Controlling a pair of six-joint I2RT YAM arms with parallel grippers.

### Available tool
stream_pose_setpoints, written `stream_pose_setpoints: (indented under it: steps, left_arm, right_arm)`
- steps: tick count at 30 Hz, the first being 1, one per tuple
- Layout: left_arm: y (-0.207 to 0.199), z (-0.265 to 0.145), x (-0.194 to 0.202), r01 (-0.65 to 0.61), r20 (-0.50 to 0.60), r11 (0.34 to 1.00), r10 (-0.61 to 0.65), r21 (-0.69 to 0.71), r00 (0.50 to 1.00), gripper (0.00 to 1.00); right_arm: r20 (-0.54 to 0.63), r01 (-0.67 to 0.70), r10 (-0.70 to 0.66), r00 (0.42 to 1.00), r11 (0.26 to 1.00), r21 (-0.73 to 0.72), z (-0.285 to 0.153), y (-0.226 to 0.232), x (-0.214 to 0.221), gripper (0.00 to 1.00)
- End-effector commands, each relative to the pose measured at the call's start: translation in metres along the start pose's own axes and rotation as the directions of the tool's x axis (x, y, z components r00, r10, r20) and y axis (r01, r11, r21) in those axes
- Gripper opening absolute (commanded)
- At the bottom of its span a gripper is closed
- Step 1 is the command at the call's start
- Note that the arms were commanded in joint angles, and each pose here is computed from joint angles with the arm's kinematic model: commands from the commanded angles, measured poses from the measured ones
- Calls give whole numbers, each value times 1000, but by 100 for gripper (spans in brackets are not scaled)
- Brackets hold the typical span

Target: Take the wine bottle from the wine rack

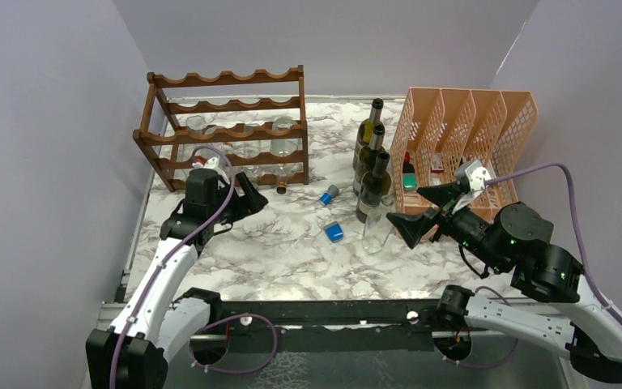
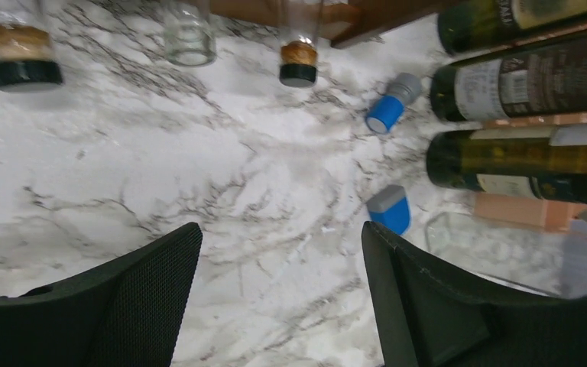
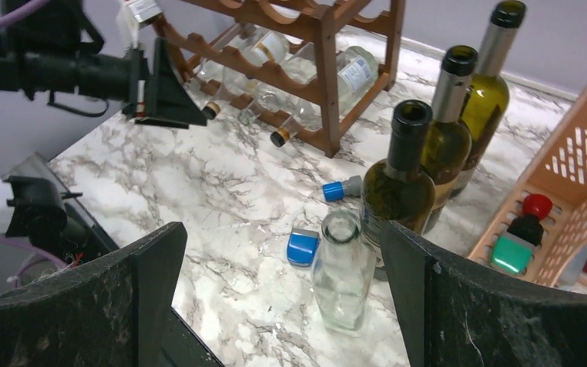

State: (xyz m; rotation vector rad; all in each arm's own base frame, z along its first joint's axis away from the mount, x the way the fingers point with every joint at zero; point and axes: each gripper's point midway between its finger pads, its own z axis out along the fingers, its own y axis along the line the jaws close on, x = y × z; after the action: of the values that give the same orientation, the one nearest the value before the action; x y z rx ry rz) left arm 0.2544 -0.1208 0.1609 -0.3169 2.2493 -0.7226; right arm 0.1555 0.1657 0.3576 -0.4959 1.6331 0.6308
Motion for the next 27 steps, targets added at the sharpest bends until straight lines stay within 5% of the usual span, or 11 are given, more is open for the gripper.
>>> stream_pose_setpoints:
  steps: [1,9,27]
  left_arm:
    - [18,12,-37,-148,149,983,164,-112,975,79]
    - [29,50,-53,-136,219,971,179,-199,959,86]
    - [55,113,-65,-80,305,967,154,-242,940,78]
  right_arm:
    - [51,96,-89,995,983,-159,1,27,-17,100]
    - [-120,161,-179,976,976,-144,31,32,-9,100]
    - [-422,171,-153,894,985,5,23,1,52,100]
